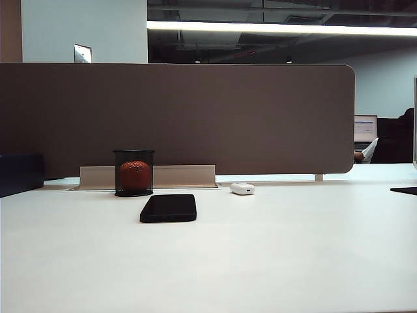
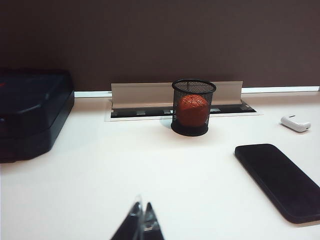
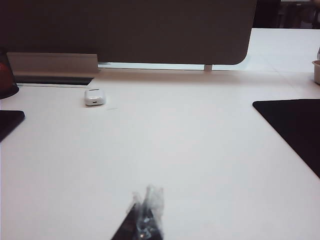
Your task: Find the wireless headphone case on the desktop and place it on the left side of the phone.
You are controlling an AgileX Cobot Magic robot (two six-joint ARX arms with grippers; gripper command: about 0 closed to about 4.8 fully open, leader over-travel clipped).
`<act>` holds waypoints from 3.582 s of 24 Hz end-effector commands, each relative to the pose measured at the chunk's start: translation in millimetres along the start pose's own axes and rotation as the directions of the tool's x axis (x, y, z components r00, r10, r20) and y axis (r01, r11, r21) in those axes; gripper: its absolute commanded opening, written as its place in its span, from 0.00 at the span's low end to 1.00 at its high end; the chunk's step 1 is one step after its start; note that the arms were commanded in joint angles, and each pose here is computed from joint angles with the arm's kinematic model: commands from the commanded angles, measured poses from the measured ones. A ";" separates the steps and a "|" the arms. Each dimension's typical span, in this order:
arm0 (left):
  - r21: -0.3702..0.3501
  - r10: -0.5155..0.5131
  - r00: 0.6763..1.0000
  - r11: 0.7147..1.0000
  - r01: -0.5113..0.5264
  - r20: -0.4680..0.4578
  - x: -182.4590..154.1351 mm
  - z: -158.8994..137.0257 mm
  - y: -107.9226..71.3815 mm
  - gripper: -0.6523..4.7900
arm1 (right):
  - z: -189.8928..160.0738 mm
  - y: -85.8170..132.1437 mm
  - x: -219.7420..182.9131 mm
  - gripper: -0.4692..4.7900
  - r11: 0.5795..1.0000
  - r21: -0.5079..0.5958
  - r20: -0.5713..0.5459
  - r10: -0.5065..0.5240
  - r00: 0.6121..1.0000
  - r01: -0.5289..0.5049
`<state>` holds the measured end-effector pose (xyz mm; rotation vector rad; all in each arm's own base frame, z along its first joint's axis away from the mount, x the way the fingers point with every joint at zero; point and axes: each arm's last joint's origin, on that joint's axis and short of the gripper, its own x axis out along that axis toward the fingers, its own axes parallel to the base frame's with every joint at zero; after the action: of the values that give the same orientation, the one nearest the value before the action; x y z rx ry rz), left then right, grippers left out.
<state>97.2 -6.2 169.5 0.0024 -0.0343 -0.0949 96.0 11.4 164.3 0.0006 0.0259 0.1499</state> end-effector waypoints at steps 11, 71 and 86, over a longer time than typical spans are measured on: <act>-0.002 -0.002 1.000 1.000 0.002 0.009 0.0 1.2 0.1 0.11 | 31.0 0.4 -7.7 0.08 0.999 0.053 0.101 0.002 0.995 -0.007; -0.003 0.001 1.000 1.000 -0.001 -0.018 -0.1 -1.2 0.1 0.11 | 361.4 12.8 74.9 0.08 0.906 0.370 -0.509 0.382 0.772 -0.204; -0.003 -0.001 1.000 1.000 0.001 -0.018 -0.1 -1.2 0.1 0.11 | 353.5 14.2 94.7 0.08 0.917 0.355 -0.551 0.364 0.751 -0.183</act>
<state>97.2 -6.2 166.6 0.0028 -0.0041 -0.0946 195.6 39.8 514.6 0.2551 0.7160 0.4482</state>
